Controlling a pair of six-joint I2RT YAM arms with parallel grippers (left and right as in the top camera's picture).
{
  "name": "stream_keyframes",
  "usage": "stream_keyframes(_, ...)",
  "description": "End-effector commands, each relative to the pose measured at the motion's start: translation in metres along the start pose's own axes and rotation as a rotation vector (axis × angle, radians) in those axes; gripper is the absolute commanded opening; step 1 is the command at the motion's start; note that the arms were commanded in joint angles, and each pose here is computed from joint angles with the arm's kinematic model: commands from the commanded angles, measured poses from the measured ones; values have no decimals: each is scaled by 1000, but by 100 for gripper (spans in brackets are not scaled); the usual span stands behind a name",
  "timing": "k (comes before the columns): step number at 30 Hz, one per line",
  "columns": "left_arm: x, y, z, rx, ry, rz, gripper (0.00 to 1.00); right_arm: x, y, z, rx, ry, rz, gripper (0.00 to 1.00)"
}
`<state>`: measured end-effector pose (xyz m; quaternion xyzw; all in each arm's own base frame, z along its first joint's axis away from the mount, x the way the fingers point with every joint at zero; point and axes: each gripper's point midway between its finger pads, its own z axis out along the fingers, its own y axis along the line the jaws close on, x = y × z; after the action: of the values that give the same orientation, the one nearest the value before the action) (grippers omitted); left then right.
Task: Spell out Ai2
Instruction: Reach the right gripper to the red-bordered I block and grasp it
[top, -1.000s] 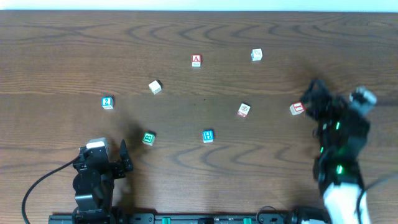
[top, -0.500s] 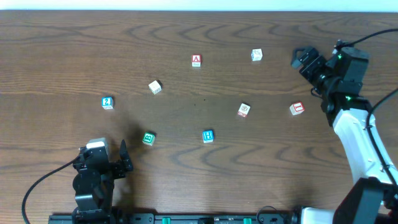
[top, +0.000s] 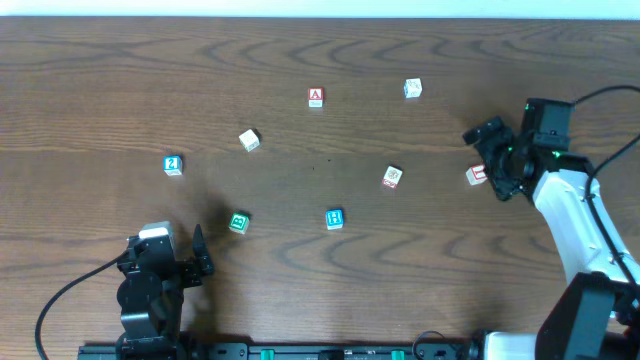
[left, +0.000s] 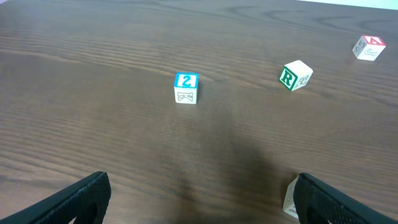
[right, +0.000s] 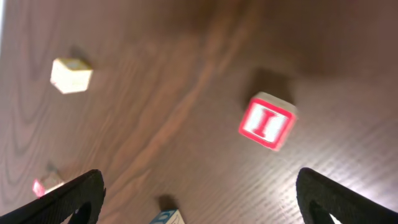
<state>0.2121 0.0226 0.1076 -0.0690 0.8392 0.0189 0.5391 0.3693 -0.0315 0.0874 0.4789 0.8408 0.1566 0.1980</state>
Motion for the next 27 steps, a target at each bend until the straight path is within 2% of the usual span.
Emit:
stream_keyframes(1,6,3,3,-14,10,0,95,-10,-12,2,60,-41,130,96)
stream_keyframes(9,6,3,3,-14,10,0,95,3,-38,36,171,26,221,96)
stream_keyframes(16,6,3,3,-14,10,0,95,3,-46,49,200,31,225,91)
stream_keyframes(23,6,3,3,-14,10,0,95,-4,-45,61,186,16,201,80)
stream_keyframes(27,6,3,3,-14,10,0,95,-7,-45,66,180,10,190,78)
